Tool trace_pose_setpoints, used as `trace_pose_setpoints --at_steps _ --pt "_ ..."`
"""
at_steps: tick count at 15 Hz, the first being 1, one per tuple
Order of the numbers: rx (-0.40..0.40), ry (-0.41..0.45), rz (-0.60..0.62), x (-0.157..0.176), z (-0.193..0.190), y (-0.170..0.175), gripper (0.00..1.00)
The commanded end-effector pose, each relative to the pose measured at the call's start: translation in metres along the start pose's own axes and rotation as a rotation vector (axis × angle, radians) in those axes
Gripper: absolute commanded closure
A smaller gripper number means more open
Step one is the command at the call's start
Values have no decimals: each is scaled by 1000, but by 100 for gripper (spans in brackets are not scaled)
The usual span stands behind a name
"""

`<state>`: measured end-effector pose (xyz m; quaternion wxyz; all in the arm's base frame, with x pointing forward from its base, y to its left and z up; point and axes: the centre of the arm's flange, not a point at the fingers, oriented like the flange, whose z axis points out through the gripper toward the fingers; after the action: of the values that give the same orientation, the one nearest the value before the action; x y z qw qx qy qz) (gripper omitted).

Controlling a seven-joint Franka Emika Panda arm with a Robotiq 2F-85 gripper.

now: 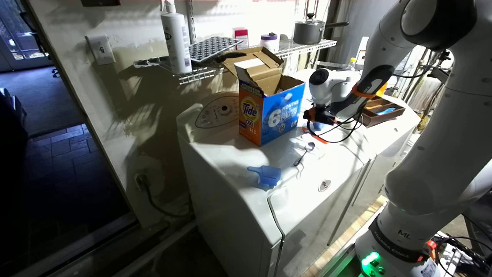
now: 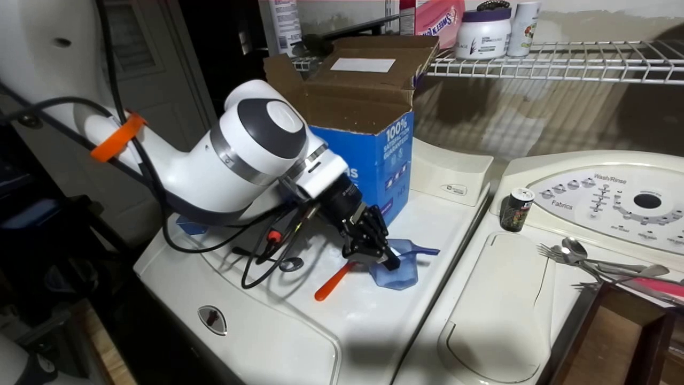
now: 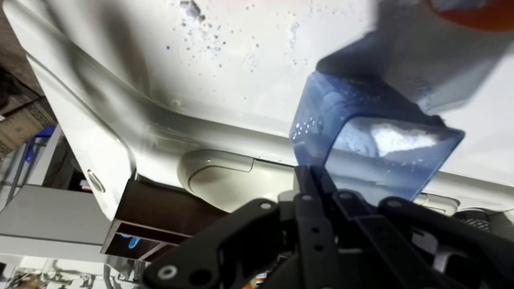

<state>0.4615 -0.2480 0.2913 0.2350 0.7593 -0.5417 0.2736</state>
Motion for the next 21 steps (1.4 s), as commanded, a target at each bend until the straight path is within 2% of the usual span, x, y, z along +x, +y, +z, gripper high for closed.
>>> trace_pose_setpoints --at_steps 1,3,4,6,13,15,19,21 --pt "41 -57 53 1 -3 7 99" --pt "50 -76 63 1 -2 9 96" --pt "51 -83 68 2 -1 9 71" --pt "53 -83 79 3 0 11 65" --pt "63 -24 80 16 -14 23 16" --pt "97 8 55 22 -22 28 2" --pt "144 16 -38 32 -37 37 0" --pt "185 -11 -86 30 -42 42 0"
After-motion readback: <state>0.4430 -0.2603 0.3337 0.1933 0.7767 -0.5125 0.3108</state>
